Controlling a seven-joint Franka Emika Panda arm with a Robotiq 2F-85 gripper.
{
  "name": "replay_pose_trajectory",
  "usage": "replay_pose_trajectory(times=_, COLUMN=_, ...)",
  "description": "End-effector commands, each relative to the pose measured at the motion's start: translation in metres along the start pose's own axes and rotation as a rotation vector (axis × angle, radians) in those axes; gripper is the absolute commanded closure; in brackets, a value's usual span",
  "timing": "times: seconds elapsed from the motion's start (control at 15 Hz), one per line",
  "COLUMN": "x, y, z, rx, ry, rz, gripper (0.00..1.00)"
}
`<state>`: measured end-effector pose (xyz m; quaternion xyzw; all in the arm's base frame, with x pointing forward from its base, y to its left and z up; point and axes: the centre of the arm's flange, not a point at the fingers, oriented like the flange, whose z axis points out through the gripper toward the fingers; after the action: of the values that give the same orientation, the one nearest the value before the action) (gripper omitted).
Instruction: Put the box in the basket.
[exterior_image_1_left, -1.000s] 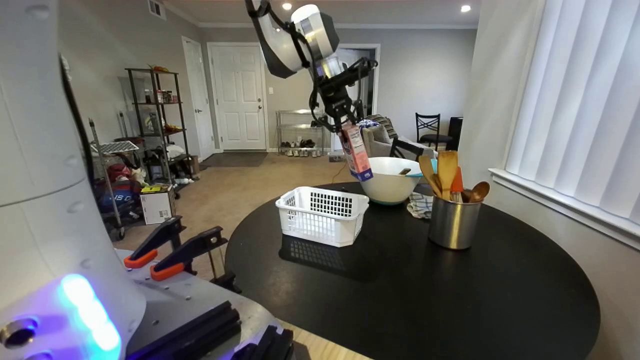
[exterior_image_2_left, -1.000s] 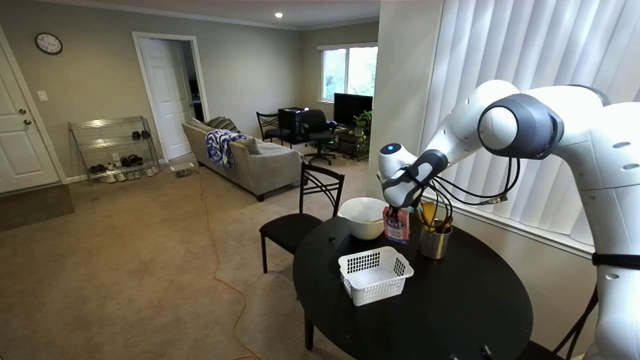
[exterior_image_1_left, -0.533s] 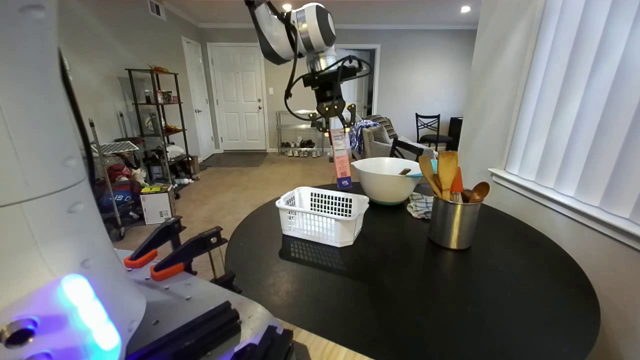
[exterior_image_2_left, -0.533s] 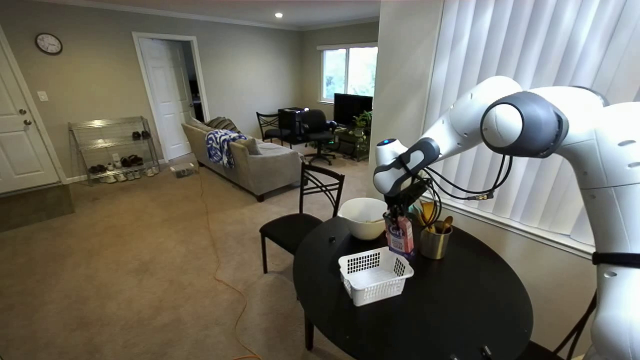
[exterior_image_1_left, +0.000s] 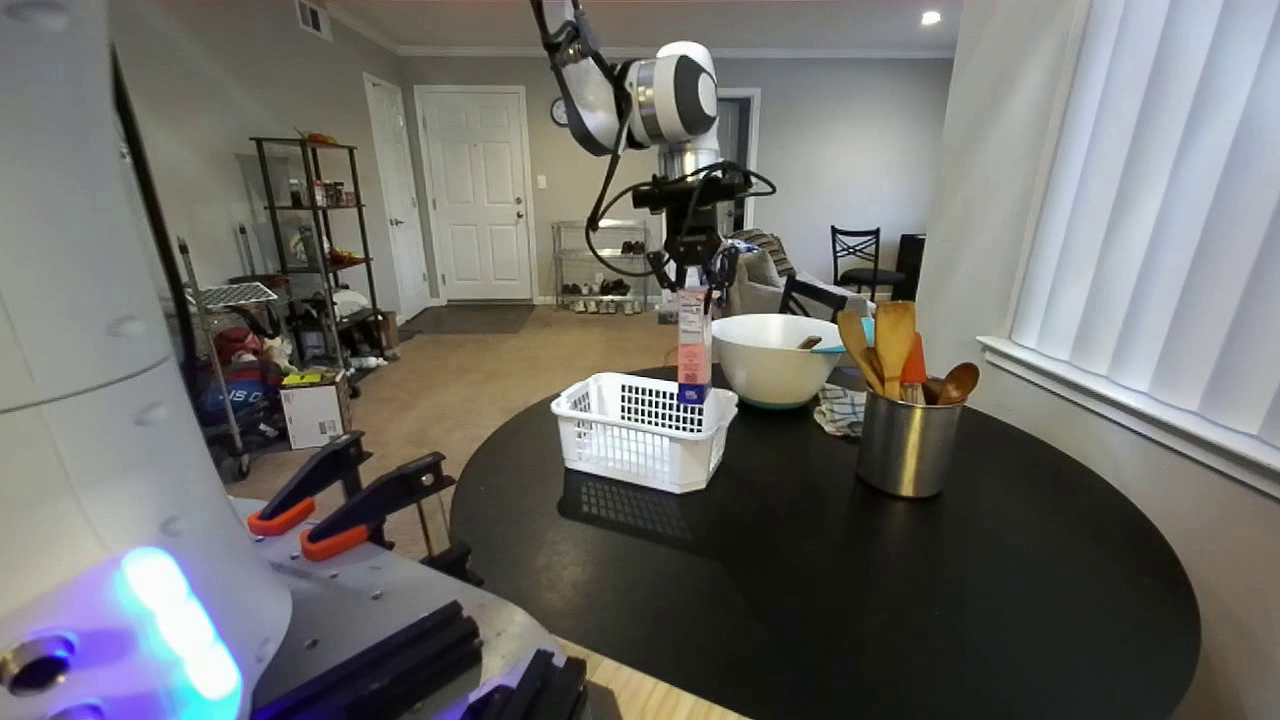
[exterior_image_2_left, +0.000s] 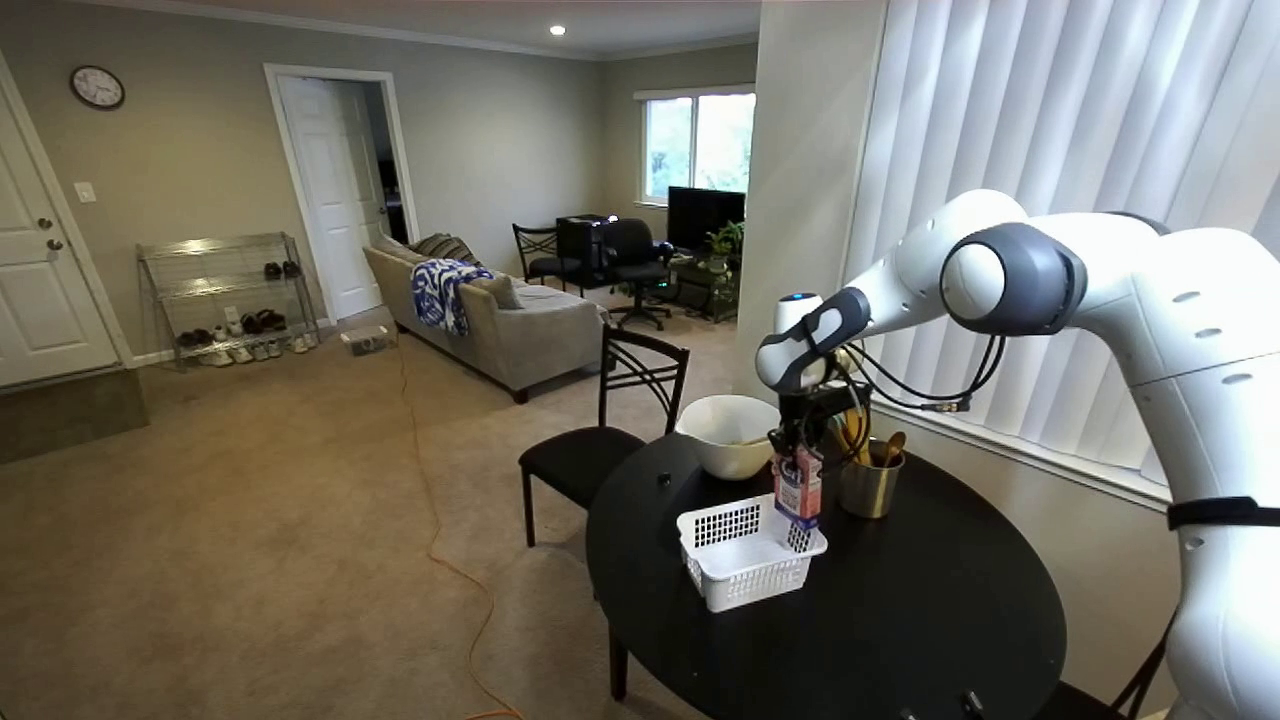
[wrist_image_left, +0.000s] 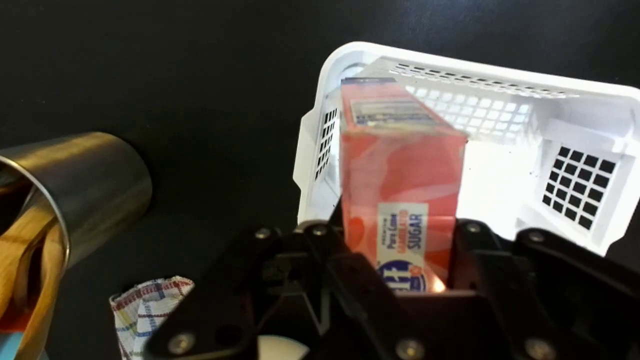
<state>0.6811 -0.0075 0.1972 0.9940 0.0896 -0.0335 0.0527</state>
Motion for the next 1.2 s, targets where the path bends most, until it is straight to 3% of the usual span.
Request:
replay_pose_trajectory(times=0.0, x=0.020, y=0.009, z=0.012, rx=0.067, ry=0.055, rz=0.109, gripper=0.89)
replay_pose_trajectory(times=0.33, x=0.032, y=-0.002, z=0.039, rx=0.079, ry=0.102, rz=0.160, gripper=0.89)
replay_pose_trajectory(times=0.73, x=0.027, y=-0.004, z=0.097, rx=0.066, ry=0.047, rz=0.199, gripper=0.89)
replay_pose_trajectory(times=1.13, x=0.022, y=0.000, z=0.120, rx=0.061, ry=0.042, rz=0.230, gripper=0.89)
